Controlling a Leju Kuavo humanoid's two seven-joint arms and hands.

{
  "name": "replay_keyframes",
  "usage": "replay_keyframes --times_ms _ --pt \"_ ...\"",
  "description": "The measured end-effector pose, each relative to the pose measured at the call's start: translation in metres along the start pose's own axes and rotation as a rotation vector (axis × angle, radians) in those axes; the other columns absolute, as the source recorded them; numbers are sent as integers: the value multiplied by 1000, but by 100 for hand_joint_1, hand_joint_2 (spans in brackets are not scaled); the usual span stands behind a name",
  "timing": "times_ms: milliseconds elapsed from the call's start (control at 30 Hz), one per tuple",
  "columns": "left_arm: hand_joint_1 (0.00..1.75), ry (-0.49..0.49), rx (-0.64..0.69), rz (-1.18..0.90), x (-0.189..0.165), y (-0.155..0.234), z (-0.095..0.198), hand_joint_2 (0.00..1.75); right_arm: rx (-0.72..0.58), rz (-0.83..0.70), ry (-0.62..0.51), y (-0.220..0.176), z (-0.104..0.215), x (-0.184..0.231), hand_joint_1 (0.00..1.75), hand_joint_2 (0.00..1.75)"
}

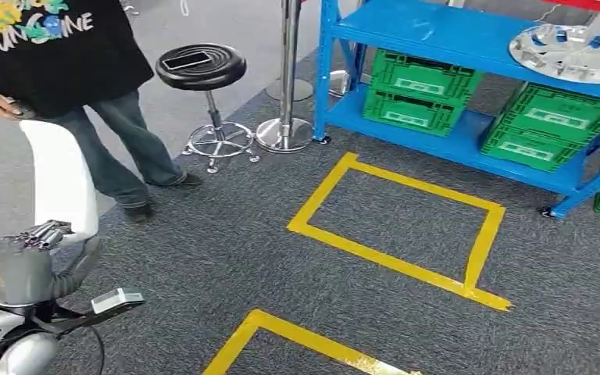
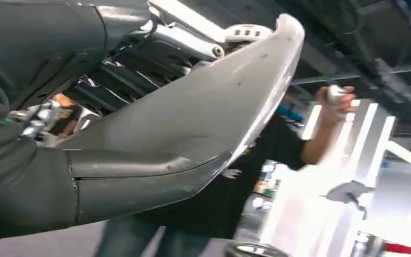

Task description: Take the parts from the cabinet and place them on the table.

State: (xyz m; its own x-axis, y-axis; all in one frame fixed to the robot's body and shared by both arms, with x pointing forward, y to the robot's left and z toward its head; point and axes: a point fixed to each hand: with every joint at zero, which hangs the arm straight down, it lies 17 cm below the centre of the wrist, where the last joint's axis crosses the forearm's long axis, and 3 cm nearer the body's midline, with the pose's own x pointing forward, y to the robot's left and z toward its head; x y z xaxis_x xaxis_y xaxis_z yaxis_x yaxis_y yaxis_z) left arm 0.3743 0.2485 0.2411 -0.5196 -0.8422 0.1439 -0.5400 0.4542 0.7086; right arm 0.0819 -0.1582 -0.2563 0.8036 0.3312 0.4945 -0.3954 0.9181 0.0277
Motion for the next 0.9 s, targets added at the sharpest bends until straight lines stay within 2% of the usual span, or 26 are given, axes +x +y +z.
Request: replay_keyframes --times_ms 900 --pt "175 21 14 4 -6 4 0 175 3 6 -1 2 0 1 0 0"
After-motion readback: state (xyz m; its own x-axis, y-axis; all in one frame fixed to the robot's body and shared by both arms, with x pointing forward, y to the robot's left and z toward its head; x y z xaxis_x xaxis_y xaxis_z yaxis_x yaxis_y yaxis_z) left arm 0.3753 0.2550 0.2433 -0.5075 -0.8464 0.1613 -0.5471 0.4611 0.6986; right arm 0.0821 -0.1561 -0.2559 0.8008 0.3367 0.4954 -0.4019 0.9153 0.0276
